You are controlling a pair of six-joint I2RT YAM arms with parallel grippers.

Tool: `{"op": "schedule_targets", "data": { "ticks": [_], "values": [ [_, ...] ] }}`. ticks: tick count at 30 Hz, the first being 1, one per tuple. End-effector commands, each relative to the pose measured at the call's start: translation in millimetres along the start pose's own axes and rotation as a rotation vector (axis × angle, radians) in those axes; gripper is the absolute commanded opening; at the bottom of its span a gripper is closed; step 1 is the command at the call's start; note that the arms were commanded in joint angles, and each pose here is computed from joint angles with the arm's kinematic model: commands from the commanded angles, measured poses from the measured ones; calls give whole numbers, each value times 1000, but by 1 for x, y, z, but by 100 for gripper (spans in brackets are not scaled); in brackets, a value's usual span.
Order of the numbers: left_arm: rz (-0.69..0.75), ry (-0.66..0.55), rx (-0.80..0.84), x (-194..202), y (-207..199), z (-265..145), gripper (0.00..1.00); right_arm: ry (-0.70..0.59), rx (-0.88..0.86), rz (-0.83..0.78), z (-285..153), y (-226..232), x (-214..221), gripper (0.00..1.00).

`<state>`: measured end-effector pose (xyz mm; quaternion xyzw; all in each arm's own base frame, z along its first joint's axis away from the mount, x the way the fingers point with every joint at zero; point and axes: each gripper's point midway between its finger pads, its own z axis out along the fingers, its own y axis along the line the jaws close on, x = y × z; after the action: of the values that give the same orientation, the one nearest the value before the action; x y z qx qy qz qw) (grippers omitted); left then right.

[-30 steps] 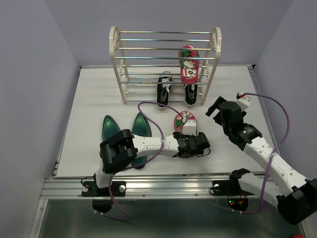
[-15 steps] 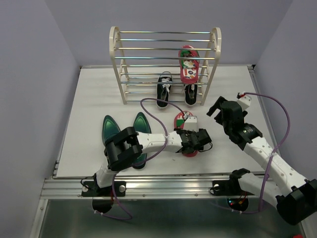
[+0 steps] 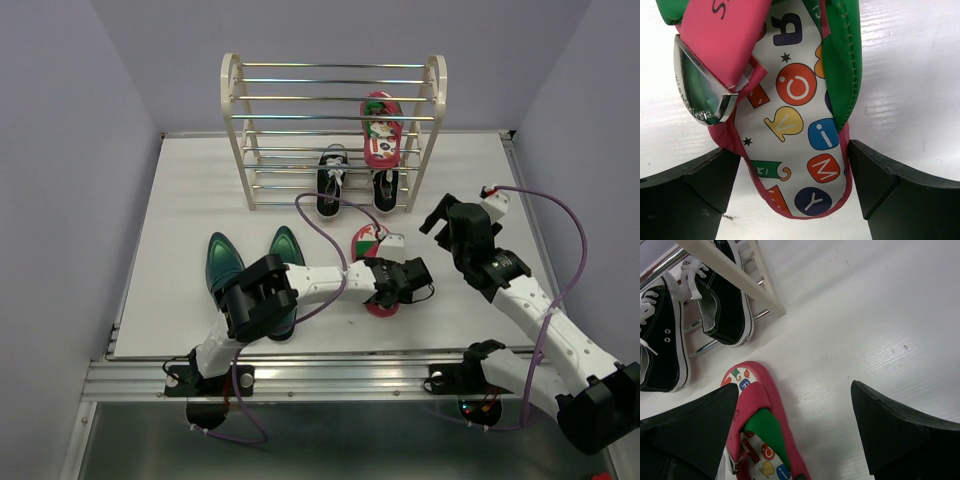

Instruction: Place and organize the shoes onto the shoe shelf

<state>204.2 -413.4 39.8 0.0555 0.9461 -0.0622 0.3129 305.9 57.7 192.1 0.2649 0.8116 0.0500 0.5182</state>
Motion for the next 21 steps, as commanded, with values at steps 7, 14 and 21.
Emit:
{"op": "schedule_targets", "data": {
  "ticks": [7,14,21],
  "values": [
    [10,178,-66,27,13,32,99,-50,-9,11,0,-1,-12,100],
    [20,234,-109,43,18,41,99,-57,-6,9,0,-3,-12,100],
    [-10,250,-150,46,28,58,99,-67,-11,11,-2,-4,-14,100]
  ]
}}
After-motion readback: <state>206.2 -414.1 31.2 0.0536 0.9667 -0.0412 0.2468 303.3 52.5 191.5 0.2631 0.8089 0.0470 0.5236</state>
